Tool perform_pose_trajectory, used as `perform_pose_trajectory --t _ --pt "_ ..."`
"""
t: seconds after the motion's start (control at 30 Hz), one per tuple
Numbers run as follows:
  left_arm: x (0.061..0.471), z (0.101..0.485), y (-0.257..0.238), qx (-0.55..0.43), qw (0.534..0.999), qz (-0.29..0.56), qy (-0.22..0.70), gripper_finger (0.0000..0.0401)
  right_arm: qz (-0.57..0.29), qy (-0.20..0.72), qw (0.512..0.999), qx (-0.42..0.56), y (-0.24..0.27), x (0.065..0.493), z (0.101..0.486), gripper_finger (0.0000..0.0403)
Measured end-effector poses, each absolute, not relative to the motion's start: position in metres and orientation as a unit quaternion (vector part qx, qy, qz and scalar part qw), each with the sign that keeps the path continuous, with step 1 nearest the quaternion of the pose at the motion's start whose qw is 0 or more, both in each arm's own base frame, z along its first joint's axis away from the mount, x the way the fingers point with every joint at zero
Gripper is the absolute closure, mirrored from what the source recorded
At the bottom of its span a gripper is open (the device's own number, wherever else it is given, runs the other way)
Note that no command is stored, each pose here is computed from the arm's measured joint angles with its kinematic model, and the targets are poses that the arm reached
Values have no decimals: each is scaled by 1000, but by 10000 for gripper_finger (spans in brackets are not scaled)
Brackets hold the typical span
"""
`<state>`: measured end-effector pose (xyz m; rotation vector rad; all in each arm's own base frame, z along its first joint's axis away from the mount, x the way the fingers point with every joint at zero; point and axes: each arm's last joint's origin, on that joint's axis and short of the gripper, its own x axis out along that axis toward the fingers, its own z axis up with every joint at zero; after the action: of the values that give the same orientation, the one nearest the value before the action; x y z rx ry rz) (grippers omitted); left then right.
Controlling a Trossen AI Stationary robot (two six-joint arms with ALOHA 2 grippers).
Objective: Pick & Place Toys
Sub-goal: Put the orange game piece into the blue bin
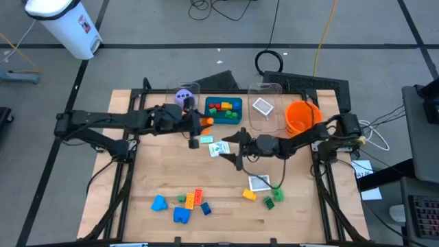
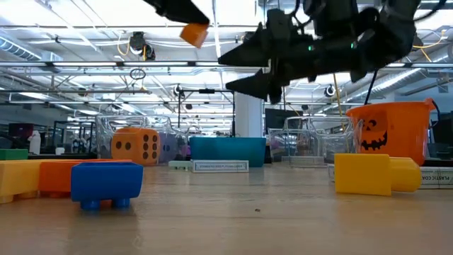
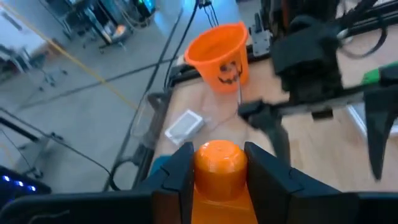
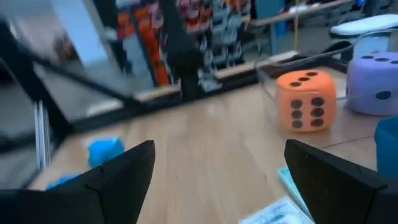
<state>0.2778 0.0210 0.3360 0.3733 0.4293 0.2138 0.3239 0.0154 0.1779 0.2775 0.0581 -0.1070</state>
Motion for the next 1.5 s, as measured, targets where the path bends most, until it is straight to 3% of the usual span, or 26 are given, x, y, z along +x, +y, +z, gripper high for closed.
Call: perform_pose_trajectory --t 0.27,0.57,0.83,1.33,1.5 --pt "318 308 24 214 945 130 209 289 -76 -40 970 226 -7 328 164 55" --pt "355 266 23 288 910 177 238 289 -124 -56 969 204 -7 327 165 55" --pt "358 263 22 291 909 179 239 289 -148 -53 968 195 -8 325 163 55" --pt "356 269 5 291 928 95 214 289 -129 -74 971 188 -7 325 168 55" --pt "356 269 5 284 932 90 208 289 -128 -79 970 193 -7 325 168 73"
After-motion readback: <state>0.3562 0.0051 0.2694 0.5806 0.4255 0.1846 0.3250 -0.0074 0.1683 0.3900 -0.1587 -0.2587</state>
